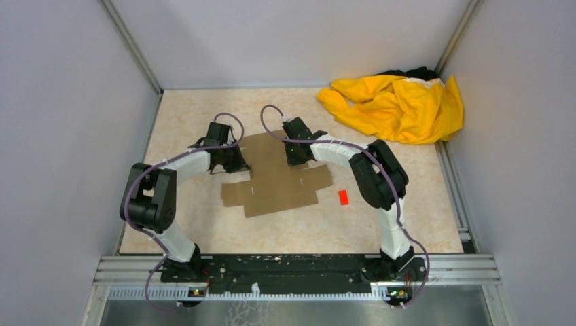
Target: Fold the paper box
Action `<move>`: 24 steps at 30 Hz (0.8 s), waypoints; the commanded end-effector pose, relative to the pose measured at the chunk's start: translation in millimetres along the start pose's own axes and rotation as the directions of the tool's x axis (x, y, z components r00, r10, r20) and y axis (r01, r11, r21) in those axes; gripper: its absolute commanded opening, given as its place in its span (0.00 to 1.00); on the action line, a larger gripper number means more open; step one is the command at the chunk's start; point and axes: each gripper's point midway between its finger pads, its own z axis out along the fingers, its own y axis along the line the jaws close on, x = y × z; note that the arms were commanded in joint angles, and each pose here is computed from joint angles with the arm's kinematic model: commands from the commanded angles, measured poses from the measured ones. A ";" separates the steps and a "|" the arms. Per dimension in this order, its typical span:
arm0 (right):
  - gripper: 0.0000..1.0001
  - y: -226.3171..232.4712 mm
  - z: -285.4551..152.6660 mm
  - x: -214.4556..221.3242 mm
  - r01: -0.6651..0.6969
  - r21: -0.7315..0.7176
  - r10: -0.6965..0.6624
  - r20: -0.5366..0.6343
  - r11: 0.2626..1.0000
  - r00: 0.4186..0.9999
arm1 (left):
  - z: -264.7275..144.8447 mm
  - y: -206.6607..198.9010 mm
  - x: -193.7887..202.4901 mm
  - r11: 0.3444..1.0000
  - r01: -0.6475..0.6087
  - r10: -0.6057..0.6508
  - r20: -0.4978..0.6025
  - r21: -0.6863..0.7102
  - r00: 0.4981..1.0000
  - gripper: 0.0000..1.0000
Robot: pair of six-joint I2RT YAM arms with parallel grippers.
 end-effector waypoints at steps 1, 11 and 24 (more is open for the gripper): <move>0.03 -10.4 19.6 26.6 -0.002 0.050 0.005 -0.075 0.999 0.997 | -8.1 -23.5 -4.3 0.997 -0.014 0.013 0.015 0.080 1.000 0.09; 0.02 -8.9 19.6 28.8 -0.008 0.038 0.011 -0.075 0.999 0.997 | 3.3 -32.6 9.3 0.997 -0.042 0.043 -0.024 0.066 0.999 0.16; 0.02 -5.9 12.1 31.1 -0.020 0.012 0.021 -0.069 1.000 0.997 | 29.9 0.1 45.7 0.993 -0.091 0.082 -0.117 -0.072 0.990 0.07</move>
